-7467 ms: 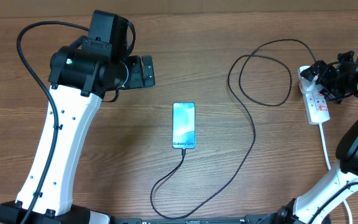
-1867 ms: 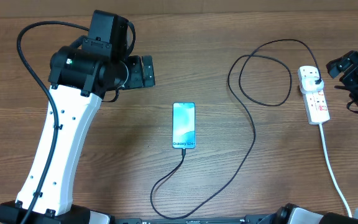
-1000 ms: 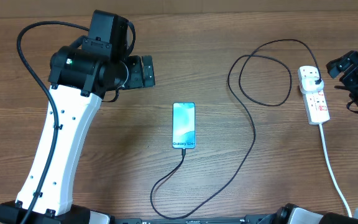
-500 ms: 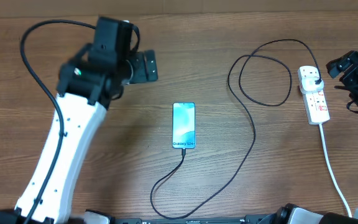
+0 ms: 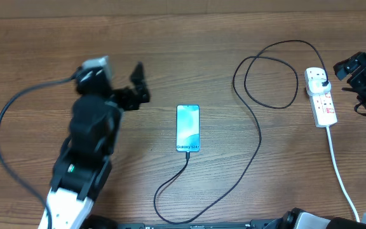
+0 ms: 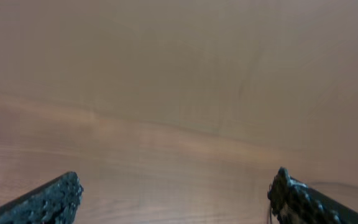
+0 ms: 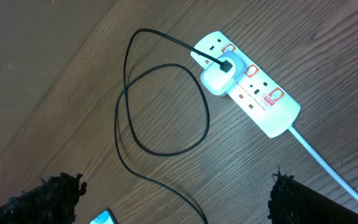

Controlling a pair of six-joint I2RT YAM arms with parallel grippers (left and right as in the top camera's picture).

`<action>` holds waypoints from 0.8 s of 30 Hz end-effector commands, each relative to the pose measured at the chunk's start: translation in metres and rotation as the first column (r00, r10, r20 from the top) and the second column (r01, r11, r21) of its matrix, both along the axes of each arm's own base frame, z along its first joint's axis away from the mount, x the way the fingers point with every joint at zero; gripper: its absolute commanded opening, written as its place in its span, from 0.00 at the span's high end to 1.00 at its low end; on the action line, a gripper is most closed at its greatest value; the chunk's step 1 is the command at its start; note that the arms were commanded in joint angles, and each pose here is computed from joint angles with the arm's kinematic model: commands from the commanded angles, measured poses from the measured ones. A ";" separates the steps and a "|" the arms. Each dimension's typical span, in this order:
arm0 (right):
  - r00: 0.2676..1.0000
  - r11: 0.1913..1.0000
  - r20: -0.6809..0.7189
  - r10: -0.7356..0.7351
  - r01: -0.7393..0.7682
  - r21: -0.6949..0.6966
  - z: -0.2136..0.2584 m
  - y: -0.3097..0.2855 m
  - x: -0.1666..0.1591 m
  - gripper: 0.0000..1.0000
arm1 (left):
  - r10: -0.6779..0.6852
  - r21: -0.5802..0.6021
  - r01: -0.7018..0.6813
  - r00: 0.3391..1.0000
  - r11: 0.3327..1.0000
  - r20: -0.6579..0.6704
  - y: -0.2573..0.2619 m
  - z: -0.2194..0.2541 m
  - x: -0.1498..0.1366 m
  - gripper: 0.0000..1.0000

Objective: Plug charger to phone and switch on socket

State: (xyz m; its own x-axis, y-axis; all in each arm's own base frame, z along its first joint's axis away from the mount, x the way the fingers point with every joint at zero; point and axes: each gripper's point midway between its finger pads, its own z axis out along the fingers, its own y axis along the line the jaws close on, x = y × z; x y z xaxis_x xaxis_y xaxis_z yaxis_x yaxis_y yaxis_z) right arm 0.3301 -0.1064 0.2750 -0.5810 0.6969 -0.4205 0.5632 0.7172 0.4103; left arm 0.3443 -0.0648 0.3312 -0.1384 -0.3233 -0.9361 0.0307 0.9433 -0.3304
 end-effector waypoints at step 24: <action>1.000 1.000 0.023 0.001 -0.001 -0.002 0.008 0.001 0.003 0.00 | -0.009 0.247 -0.118 0.888 0.962 0.460 0.054 -0.054 -0.107 0.00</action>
